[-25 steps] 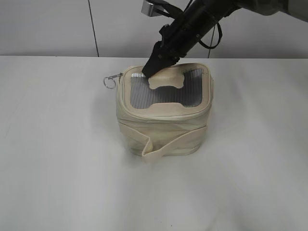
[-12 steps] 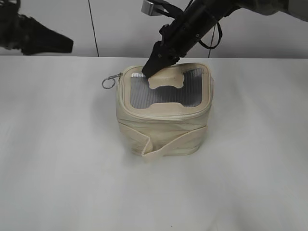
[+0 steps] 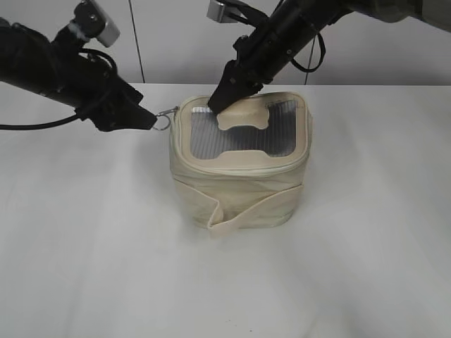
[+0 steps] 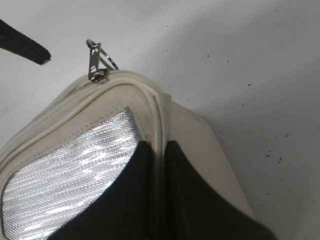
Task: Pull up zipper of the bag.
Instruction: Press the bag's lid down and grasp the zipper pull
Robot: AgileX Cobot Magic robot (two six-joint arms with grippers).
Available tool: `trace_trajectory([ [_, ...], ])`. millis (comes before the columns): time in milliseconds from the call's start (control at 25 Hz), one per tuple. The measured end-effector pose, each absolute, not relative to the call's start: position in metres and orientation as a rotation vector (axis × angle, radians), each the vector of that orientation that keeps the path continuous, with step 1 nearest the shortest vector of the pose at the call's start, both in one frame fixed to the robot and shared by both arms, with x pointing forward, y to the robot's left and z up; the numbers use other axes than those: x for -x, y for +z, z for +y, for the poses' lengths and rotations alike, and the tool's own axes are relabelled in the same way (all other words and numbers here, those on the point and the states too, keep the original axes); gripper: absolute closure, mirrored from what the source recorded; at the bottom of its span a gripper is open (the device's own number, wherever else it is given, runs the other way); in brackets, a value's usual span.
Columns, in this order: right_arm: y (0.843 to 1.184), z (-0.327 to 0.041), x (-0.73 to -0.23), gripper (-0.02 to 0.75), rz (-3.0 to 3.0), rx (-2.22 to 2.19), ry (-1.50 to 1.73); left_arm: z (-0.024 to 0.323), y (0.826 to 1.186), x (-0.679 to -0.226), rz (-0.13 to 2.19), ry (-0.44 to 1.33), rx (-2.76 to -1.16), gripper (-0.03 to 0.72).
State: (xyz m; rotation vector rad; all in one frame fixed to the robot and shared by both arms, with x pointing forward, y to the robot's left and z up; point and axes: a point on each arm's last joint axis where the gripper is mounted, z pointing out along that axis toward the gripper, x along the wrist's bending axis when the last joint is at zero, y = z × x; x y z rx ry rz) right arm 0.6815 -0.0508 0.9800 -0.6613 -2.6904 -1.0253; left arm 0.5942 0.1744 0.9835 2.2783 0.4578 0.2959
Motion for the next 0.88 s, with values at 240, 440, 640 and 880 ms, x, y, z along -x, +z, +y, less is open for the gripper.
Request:
trace_trajectory([
  [240, 0.980, -0.051, -0.681, 0.679, -2.688, 0.665, -1.025, 0.164, 0.975, -0.597, 0.436, 0.339, -2.308, 0.183],
  [440, 0.980, -0.051, -0.681, 0.679, -2.685, 0.671, -1.024, 0.161, 0.957, -0.601, 0.458, 0.336, -2.338, 0.188],
  [640, 0.980, -0.051, -0.681, 0.681, -2.684, 0.673, -1.024, 0.152, 0.953, -0.601, 0.476, 0.341, -2.328, 0.259],
  [880, 0.980, -0.051, -0.681, 0.681, -2.683, 0.676, -1.023, 0.148, 0.950, -0.601, 0.489, 0.328, -2.319, 0.566],
])
